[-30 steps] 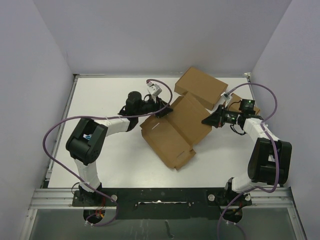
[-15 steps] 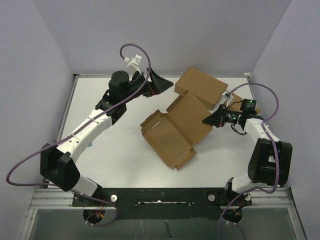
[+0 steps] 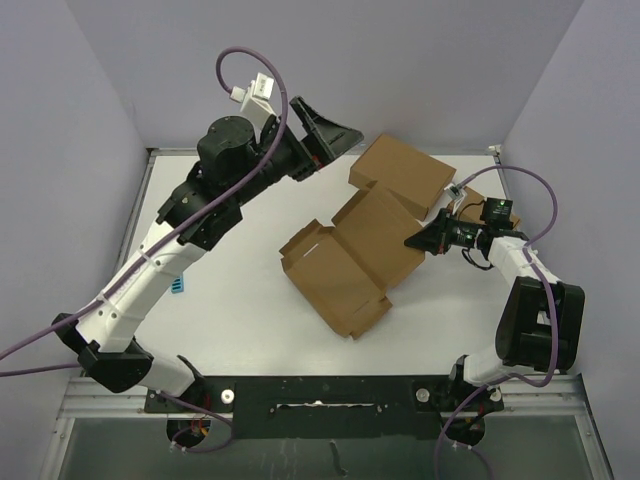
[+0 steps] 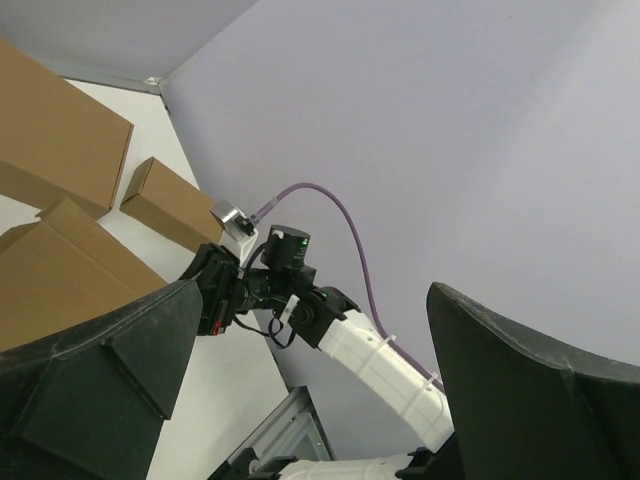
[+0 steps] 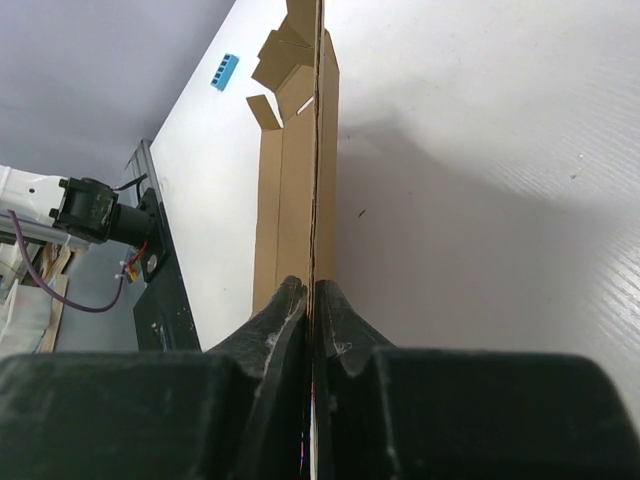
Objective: Fold the paper box
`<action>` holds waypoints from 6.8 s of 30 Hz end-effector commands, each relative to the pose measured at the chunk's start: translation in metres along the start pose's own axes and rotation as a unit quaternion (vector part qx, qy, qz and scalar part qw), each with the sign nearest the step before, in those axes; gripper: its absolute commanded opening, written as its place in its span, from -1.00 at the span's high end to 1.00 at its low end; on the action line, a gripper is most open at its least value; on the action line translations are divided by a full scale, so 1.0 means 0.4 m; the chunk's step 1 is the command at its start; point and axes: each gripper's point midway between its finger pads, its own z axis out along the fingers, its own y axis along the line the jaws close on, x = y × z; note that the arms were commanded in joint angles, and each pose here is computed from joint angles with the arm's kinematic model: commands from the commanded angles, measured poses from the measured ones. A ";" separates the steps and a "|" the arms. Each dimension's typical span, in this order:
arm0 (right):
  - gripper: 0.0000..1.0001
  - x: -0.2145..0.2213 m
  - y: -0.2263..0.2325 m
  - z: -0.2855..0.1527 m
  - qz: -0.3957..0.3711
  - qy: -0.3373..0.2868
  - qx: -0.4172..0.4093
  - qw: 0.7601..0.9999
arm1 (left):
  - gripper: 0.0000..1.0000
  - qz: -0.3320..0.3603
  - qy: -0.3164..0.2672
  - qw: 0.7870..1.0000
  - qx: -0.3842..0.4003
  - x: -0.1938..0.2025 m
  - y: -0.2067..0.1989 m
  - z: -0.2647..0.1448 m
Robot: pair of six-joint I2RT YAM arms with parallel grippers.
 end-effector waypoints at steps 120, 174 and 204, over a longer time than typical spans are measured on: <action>1.00 -0.308 0.523 -0.201 -0.255 -0.074 -0.141 0.954 | 0.20 0.153 -0.122 0.971 0.140 -0.038 0.630 -0.274; 1.00 -0.284 0.547 -0.176 -0.250 -0.061 -0.158 0.953 | 0.21 0.126 -0.019 0.973 0.191 0.027 0.690 -0.140; 1.00 -0.280 0.550 -0.171 -0.252 -0.058 -0.158 0.953 | 0.06 0.140 0.052 0.957 0.248 0.102 0.610 -0.140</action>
